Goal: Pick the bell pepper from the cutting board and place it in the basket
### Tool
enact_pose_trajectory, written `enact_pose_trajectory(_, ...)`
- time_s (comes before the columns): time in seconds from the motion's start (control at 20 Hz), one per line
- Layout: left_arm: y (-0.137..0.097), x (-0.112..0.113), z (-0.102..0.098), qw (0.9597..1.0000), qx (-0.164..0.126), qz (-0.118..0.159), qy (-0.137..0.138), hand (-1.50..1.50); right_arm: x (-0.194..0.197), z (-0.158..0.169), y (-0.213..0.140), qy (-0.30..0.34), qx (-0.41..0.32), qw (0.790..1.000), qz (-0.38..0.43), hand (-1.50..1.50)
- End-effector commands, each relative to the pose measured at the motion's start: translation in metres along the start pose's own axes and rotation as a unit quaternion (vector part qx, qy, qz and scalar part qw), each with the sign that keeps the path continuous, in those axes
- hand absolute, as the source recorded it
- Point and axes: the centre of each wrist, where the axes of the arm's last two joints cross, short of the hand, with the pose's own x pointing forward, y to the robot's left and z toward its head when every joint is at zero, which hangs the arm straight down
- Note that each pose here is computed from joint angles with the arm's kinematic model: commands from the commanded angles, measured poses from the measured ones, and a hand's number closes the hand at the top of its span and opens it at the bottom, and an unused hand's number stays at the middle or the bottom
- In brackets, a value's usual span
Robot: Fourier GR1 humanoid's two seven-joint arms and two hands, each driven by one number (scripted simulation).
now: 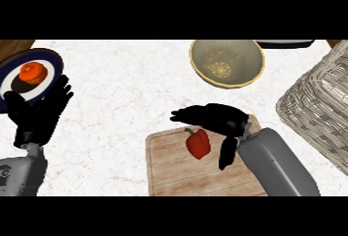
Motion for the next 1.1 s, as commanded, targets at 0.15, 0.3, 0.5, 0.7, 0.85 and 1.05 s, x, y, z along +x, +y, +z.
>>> enact_pose_trajectory(0.15, -0.008, -0.017, 0.015, 1.0000, -0.005, 0.000, -0.002, 0.00, -0.002, -0.013, 0.009, 0.030, -0.002, 0.999, 0.035, -1.50)
enact_pose_trajectory(0.3, 0.001, -0.002, -0.013, 0.9999, -0.002, -0.011, -0.003, 0.00, -0.003, -0.016, 0.024, 0.026, -0.001, 0.999, 0.030, -1.50)
enact_pose_trajectory(0.5, 0.010, -0.002, 0.007, 1.0000, 0.001, -0.005, -0.003, 0.00, 0.009, -0.035, 0.031, 0.015, 0.031, 0.993, 0.109, 1.50)
enact_pose_trajectory(0.7, 0.002, -0.007, -0.009, 1.0000, 0.001, -0.001, -0.002, 0.00, -0.001, -0.035, 0.034, 0.010, 0.032, 0.994, 0.103, 1.50)
enact_pose_trajectory(0.85, -0.001, 0.003, 0.006, 1.0000, 0.005, 0.003, -0.007, 0.00, -0.019, -0.026, 0.034, 0.005, 0.029, 0.994, 0.103, 1.50)
enact_pose_trajectory(1.05, -0.004, -0.004, -0.002, 1.0000, 0.009, -0.001, 0.004, 0.00, -0.004, -0.037, 0.037, 0.097, -0.017, 0.993, 0.064, 1.50)
